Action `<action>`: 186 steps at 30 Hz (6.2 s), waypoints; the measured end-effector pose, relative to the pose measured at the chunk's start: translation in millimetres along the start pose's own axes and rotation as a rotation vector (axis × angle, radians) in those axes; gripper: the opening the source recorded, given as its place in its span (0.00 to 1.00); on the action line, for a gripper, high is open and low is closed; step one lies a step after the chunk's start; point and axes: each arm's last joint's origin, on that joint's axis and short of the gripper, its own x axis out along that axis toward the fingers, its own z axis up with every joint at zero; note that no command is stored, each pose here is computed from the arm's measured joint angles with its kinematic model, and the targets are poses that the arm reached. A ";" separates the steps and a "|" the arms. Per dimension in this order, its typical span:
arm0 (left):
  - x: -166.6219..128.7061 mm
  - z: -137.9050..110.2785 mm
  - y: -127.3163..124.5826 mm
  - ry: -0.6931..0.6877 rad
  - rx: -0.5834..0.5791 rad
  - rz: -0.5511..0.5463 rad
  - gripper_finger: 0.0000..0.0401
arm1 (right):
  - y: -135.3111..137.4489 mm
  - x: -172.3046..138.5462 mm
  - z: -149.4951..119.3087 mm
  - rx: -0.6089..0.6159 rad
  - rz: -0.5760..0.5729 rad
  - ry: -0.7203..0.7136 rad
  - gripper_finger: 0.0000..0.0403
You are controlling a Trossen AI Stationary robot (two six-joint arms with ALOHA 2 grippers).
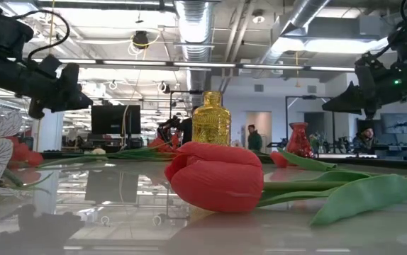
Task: Sort flowers into vase by color
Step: Put the top red flowers into the red vase
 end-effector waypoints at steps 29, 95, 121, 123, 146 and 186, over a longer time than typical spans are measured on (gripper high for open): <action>-14.4 60.0 -42.9 0.009 -0.119 -0.431 0.22 | 24.6 -23.4 76.0 0.588 0.413 -0.504 0.13; 120.7 93.1 -108.8 0.373 0.409 -0.224 0.00 | 120.7 61.1 178.6 0.093 0.455 0.202 0.41; 103.9 95.0 -192.9 0.121 -0.023 -0.959 0.00 | 164.9 182.7 199.2 0.083 0.570 -0.158 0.63; 103.5 94.3 -193.4 0.129 -0.022 -0.967 0.00 | 163.8 186.3 200.4 0.085 0.562 -0.159 0.63; 97.1 103.3 -126.3 0.341 0.103 -0.439 0.01 | 142.9 163.6 203.4 0.171 0.396 0.078 0.33; 194.2 -30.8 -46.1 1.105 0.618 -0.111 0.06 | 164.6 157.0 181.6 0.167 0.429 0.258 0.67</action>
